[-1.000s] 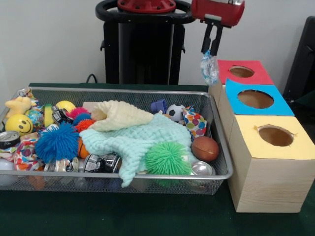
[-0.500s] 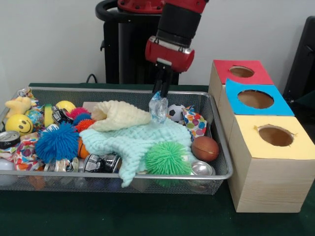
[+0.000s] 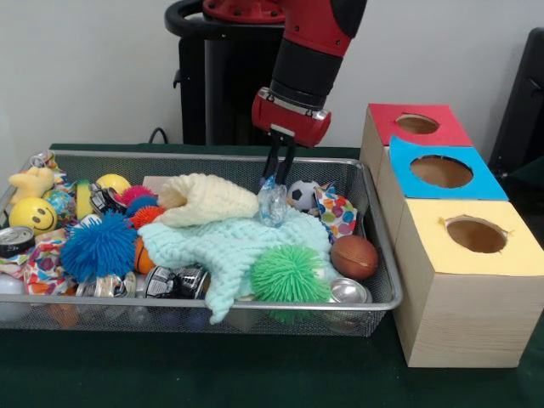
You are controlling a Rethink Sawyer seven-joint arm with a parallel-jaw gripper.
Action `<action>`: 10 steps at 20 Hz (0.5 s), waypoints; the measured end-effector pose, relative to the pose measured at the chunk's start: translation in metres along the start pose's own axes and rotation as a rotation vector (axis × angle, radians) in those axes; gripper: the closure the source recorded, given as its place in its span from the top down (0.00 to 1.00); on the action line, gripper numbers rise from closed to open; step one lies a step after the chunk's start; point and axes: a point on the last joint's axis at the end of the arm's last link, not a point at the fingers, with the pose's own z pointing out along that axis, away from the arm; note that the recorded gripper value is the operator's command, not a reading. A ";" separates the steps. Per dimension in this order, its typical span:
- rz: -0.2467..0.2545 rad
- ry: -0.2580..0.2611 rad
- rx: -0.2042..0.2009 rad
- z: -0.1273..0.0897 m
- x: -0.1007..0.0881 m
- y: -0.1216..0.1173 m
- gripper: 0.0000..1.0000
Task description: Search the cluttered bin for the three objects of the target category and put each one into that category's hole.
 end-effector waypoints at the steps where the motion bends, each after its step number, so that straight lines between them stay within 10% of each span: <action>1: 0.000 0.000 0.000 0.000 0.000 0.000 0.00; 10: -0.011 -0.008 -0.002 -0.013 -0.003 0.005 0.00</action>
